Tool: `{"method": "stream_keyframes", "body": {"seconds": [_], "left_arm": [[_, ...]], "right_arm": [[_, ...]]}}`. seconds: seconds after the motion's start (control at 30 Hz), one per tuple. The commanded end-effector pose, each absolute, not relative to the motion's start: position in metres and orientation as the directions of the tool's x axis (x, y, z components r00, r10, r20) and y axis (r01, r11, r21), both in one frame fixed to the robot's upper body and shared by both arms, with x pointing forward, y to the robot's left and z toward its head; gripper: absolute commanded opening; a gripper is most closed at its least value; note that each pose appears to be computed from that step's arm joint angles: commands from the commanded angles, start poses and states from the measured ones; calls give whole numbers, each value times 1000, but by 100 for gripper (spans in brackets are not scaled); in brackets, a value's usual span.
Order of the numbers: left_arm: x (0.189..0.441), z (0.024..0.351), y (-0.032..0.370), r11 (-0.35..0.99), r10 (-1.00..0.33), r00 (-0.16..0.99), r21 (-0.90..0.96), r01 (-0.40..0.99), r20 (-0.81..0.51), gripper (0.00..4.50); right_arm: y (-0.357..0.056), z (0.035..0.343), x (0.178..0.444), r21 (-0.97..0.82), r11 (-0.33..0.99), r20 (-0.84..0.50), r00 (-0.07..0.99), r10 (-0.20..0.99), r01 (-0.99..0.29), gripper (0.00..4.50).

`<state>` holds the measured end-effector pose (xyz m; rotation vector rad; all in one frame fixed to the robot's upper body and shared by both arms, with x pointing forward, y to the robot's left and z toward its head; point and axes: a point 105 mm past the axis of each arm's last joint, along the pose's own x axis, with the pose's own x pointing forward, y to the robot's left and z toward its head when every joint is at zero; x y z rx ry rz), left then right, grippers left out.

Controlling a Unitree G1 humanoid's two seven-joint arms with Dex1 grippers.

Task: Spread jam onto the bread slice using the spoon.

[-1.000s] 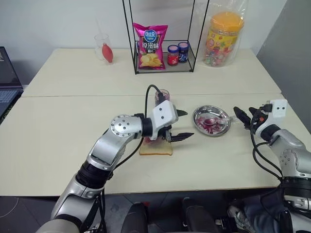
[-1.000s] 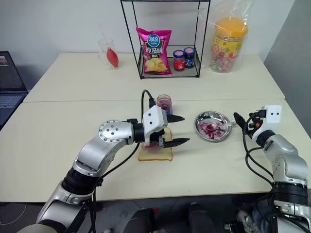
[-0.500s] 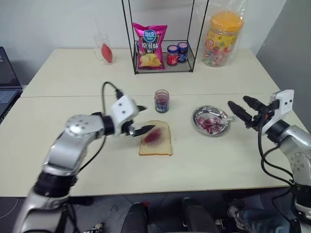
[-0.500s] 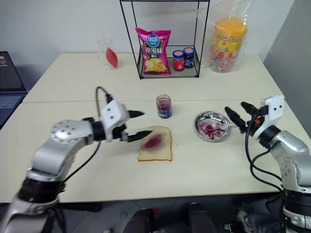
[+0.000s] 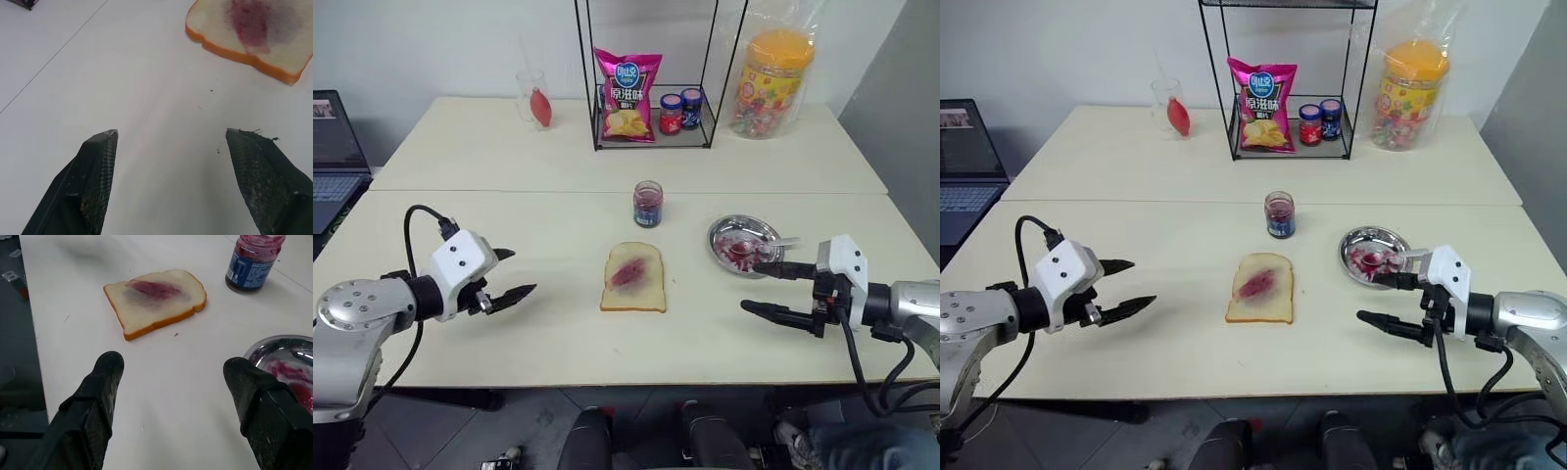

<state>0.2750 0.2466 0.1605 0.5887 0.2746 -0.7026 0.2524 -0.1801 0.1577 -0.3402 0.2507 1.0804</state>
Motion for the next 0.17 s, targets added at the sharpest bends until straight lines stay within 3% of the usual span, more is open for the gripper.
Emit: {"method": "stream_keyframes", "body": {"seconds": [0.03,0.17], "left_arm": [[274,175,238,599,-551,747,447,664,-371,366],[274,174,232,589,-580,726,425,687,-370,366]], "right_arm": [[-190,169,251,-201,441,-352,484,801,-875,362],[-197,170,251,-215,469,-349,516,782,-857,362]]}}
